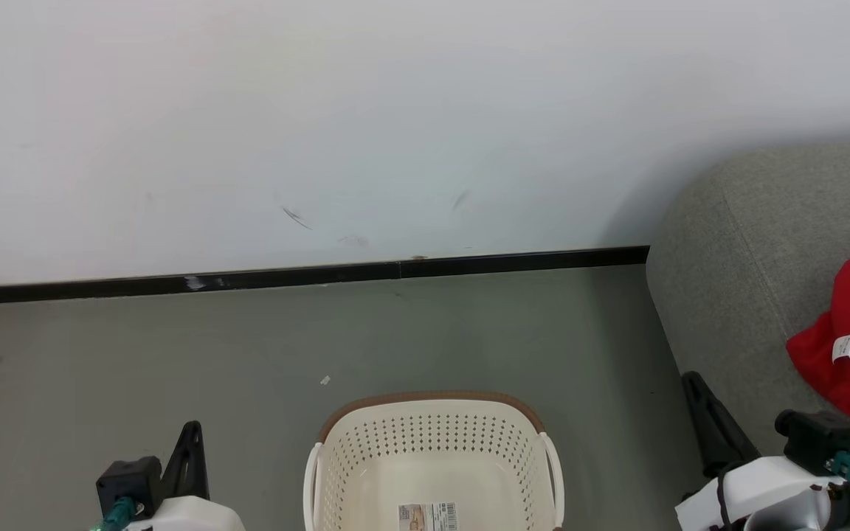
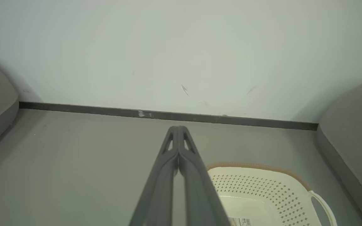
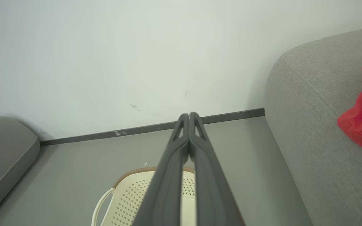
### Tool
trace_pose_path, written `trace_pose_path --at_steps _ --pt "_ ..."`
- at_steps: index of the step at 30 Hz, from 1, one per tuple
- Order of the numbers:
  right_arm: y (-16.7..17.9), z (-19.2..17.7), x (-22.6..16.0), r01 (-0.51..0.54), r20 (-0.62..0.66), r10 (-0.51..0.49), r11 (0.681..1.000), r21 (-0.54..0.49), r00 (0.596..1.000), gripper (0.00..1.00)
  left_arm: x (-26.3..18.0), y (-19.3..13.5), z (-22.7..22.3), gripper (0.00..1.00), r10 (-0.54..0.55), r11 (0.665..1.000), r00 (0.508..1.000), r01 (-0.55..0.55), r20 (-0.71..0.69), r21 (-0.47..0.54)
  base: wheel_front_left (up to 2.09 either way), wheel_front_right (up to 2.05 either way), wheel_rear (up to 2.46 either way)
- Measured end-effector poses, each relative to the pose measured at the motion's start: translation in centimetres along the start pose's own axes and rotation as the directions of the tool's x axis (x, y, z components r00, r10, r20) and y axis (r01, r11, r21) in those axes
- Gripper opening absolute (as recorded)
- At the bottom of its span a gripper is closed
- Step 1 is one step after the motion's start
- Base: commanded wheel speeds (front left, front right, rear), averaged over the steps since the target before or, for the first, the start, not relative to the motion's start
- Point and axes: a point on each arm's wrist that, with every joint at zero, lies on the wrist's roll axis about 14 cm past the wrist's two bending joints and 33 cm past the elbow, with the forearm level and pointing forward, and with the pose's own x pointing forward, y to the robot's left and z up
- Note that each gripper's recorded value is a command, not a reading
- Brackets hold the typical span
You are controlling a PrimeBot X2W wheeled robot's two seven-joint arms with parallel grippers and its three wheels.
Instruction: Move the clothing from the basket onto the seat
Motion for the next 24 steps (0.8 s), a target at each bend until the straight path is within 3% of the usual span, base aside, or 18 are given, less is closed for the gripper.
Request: trace_pose_path --at_steps 13,24 --pt "-1.1 0.1 -0.1 0.057 -0.006 -0.057 0.970 0.238 0.998 0.00 0.4 -0.1 -0.2 0.00 -0.009 0.977 0.998 -0.003 -0.056 -0.215 0.00 0.00 0.00" --pt "-1.9 -0.2 -0.2 0.093 -0.027 -0.089 0.916 0.389 0.996 0.00 0.7 -0.1 -0.3 0.00 -0.030 0.928 0.995 -0.006 -0.091 -0.373 0.00 0.00 0.00"
